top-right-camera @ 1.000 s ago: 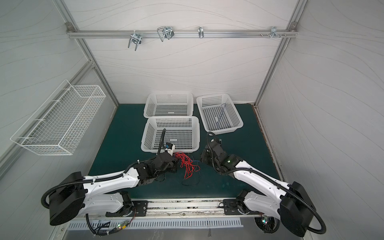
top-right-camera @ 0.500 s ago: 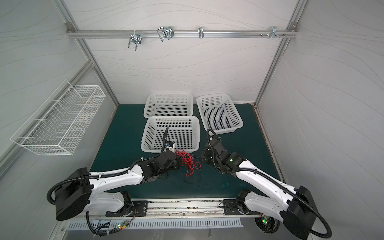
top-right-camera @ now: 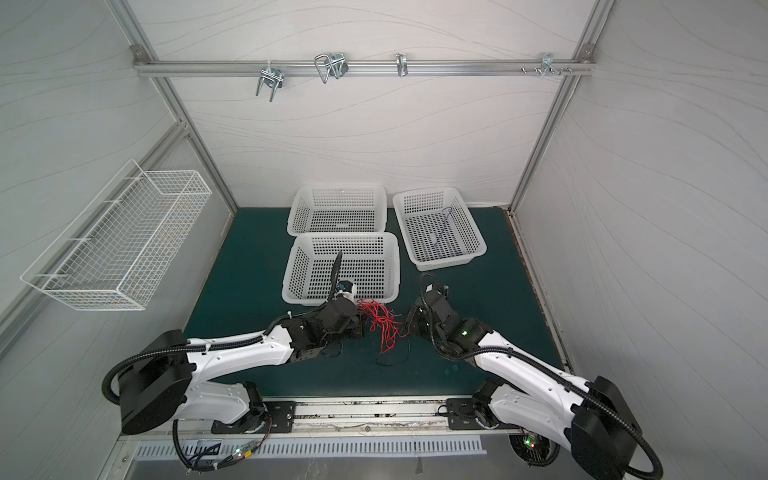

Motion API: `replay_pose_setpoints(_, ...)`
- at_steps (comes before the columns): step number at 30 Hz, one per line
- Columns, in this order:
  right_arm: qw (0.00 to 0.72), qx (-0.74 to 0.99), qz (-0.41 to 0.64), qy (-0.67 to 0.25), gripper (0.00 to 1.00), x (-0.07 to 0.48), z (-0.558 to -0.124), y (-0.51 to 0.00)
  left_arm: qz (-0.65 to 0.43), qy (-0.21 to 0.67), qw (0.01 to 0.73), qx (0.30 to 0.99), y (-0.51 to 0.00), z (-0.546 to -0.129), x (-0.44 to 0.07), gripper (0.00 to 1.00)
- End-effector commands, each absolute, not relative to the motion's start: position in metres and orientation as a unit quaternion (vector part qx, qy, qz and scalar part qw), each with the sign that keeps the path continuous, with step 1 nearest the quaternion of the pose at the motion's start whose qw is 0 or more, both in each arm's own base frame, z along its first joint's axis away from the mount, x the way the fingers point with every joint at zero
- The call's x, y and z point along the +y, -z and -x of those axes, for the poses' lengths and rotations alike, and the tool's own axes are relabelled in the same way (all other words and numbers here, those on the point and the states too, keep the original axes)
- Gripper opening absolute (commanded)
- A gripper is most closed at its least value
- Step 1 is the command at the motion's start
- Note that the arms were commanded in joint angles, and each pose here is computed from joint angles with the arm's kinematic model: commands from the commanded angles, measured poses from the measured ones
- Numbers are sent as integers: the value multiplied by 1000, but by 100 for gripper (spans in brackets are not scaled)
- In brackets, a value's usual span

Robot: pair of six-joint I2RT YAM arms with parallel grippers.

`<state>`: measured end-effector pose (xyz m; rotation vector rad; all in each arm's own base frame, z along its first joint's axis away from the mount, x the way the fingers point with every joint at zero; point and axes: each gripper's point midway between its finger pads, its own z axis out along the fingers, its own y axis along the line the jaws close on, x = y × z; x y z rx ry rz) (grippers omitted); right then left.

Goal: Untangle the cables
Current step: 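Grasp another blue wire near the bundle with the right gripper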

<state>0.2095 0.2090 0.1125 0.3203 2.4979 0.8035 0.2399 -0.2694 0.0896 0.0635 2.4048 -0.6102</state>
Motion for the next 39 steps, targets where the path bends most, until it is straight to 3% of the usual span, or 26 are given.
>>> replay_pose_setpoints(1,279,896,-139,-317,50,212,-226,-128,-11,276,342,899,-118,-249,-286,0)
replay_pose_setpoints(13,286,890,-157,-318,45,208,-240,-130,-3,287,347,893,-124,-251,-288,0)
replay_pose_setpoints(22,252,905,-150,-308,44,203,-215,-125,7,277,356,892,-123,-255,-284,0)
replay_pose_setpoints(31,255,890,-199,-322,56,179,-217,-106,-7,299,362,883,-129,-250,-285,0)
replay_pose_setpoints(39,278,876,-209,-335,58,177,-230,-117,-10,313,356,881,-128,-246,-288,0)
